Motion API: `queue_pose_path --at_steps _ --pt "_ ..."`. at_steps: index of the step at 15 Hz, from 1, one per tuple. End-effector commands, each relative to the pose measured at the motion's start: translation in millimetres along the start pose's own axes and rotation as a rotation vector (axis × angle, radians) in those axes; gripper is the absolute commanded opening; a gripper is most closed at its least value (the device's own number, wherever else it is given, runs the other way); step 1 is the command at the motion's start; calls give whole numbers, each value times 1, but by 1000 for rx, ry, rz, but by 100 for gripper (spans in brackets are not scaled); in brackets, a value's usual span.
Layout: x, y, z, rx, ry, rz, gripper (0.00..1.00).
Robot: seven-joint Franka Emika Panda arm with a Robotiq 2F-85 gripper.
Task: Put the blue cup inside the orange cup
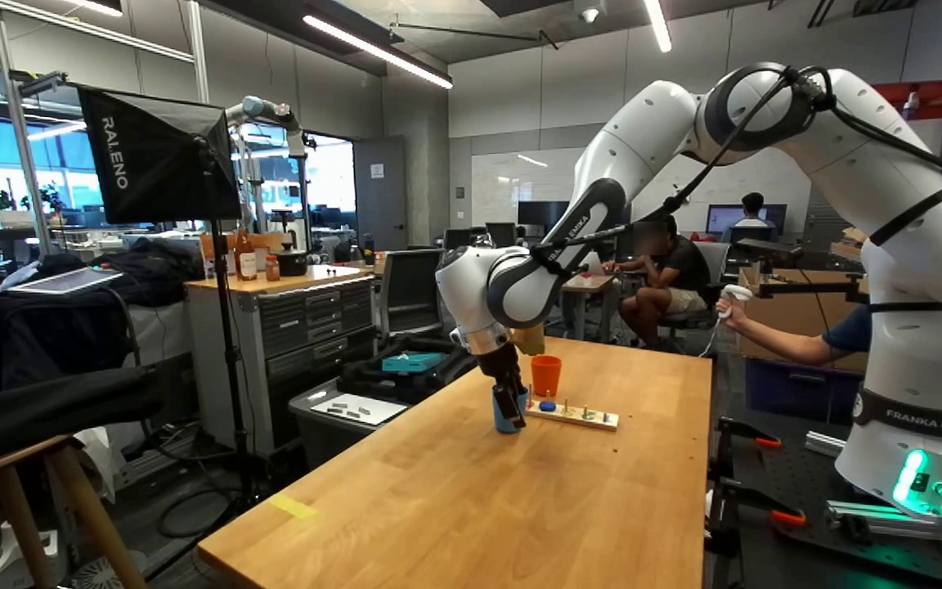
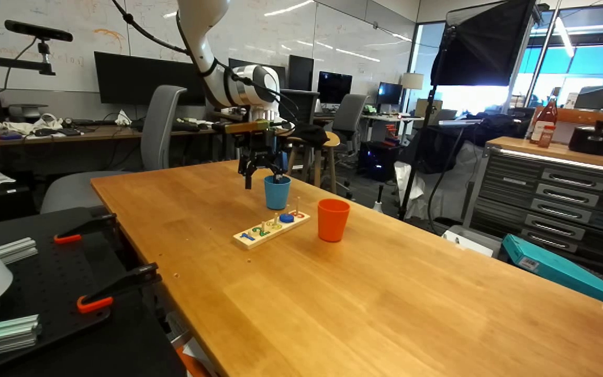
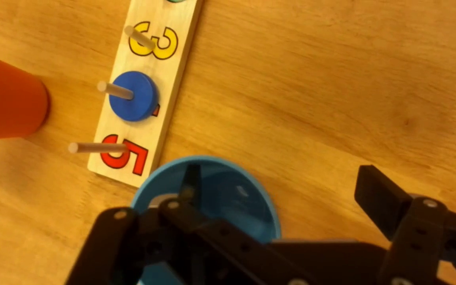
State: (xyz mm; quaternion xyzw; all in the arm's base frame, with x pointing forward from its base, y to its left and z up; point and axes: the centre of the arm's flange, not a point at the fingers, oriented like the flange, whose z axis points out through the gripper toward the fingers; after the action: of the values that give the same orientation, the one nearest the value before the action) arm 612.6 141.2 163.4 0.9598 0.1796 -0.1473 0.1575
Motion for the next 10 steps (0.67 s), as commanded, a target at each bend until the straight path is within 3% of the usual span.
queue_pose_path --at_steps 1,3,10 --pt "16 -3 -2 2 0 -10 73" --pt "18 -2 -5 7 5 -7 71" --pt "20 10 -14 3 26 8 16"
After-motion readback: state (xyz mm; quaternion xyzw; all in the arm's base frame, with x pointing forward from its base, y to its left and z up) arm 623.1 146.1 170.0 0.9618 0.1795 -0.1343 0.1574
